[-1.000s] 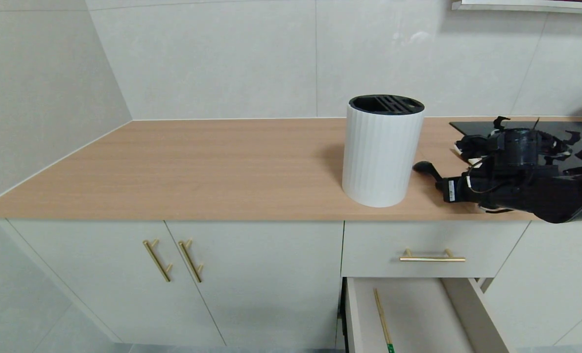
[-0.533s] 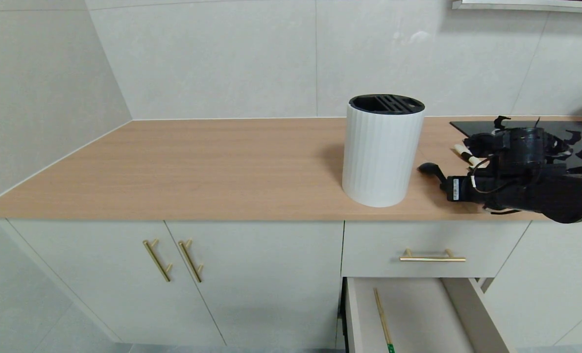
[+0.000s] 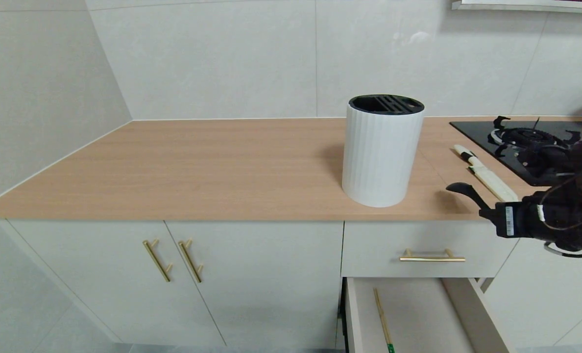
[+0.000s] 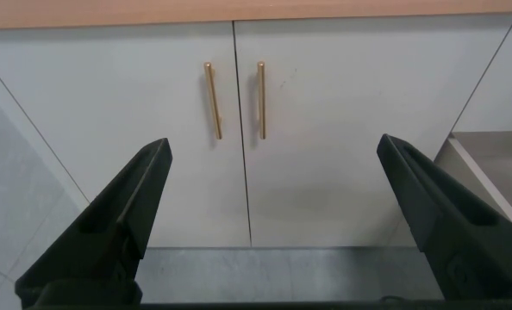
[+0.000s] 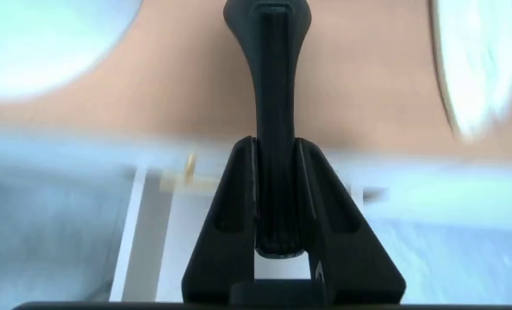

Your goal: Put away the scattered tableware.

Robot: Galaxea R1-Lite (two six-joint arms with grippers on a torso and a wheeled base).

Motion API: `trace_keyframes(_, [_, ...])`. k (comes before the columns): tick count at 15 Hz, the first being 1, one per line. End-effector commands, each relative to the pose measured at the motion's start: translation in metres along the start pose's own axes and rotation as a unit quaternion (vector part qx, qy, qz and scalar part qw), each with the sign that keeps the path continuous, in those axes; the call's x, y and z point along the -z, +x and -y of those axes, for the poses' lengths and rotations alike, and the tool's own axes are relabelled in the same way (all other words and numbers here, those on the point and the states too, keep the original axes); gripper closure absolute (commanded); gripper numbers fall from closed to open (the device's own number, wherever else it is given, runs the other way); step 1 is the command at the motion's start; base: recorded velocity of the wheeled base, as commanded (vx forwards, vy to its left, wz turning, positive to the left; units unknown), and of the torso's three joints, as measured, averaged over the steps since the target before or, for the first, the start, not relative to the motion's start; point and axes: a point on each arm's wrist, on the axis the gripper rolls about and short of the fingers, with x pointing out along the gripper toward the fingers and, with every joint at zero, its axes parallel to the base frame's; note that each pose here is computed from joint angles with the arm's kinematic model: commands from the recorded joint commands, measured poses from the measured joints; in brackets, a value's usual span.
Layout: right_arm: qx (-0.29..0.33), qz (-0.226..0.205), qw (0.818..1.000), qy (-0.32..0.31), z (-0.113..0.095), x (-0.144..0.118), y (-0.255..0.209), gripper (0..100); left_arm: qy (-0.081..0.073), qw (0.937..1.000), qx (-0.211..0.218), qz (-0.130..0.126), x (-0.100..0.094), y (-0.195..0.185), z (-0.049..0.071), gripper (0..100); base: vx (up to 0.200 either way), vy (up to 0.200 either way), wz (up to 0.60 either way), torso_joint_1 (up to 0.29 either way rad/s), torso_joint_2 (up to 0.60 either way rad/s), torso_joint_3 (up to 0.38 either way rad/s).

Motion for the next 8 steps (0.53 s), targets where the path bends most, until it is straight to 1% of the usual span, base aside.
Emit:
trace_keyframes(1, [-0.028,0.044,0.999,-0.015,-0.009,0.014,-0.060,100,0.000,1.0000,0.001,0.000,0.000,0.000,0.000,0,0.000,0.000,0.00,0.000,0.00,0.000])
trace_keyframes(3, [-0.036,0.025,0.999,-0.024,-0.010,0.029,-0.073,100,0.000,1.0000,-0.001,0.000,0.000,0.000,0.000,0,0.000,0.000,0.00,0.000,0.00,0.000])
trace_keyframes(4, [-0.041,0.008,0.999,-0.028,-0.010,0.036,-0.070,100,0.000,1.0000,0.000,0.000,0.000,0.000,0.000,0,0.000,0.000,0.00,0.000,0.00,0.000])
trace_keyframes(8, [-0.035,-0.037,0.998,-0.037,-0.014,0.046,-0.050,100,-0.002,1.0000,0.000,0.000,0.000,0.000,0.000,0,0.000,0.000,0.00,0.000,0.00,0.000])
